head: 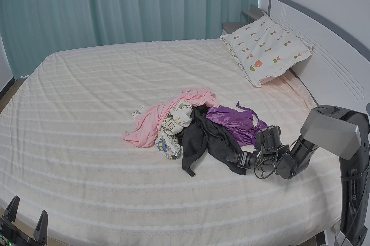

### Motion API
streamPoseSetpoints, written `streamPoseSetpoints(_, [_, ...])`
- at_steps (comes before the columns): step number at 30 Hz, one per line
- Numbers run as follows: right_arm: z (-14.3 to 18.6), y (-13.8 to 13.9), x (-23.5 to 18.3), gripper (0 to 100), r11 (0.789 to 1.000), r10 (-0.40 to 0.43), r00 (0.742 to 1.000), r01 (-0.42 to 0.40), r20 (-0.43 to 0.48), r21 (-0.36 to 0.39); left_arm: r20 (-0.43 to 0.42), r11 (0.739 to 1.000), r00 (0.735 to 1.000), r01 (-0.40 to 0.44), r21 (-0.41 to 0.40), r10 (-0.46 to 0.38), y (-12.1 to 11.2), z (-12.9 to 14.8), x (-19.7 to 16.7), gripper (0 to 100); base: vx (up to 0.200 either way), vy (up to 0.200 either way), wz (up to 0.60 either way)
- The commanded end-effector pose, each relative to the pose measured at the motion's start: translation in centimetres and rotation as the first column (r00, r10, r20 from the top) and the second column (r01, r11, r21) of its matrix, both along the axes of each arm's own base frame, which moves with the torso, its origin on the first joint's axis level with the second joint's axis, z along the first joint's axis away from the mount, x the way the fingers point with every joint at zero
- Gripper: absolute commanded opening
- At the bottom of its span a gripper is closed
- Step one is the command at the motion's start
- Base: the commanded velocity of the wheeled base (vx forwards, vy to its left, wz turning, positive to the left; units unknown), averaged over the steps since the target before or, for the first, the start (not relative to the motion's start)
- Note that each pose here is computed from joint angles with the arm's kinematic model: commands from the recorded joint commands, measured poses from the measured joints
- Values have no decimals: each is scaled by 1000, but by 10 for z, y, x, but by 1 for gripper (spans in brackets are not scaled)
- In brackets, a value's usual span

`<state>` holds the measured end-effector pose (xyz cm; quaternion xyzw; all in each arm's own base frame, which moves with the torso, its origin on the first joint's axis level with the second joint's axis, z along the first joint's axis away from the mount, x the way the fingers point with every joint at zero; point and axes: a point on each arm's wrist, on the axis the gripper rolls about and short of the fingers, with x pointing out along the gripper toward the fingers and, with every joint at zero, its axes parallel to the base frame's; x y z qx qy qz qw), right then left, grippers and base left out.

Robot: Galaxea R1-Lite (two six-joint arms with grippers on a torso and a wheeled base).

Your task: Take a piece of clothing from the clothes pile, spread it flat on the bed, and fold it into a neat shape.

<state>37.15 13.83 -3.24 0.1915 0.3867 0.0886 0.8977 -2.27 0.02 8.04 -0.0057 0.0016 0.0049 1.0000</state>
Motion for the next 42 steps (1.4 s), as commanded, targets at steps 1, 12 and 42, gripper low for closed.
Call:
streamPoseSetpoints(1, [-7, 6, 5, 100, 1000, 13, 1000, -13, -3, 0, 5, 1000, 1000, 1, -1, -1, 0, -4, 0, 100, 0, 0, 0])
streamPoseSetpoints(12, [-10, 15, 16, 100, 999, 40, 999, -40, -8, 9, 5, 1000, 1000, -1, 1, 1, 0, -4, 0, 100, 0, 0, 0])
streamPoseSetpoints(42, [85, -21, -121, 0, 928, 107, 988, -138, 108, 345, 163, 990, 986, 55, -129, -34, 0, 82, -13, 100, 0, 0, 0])
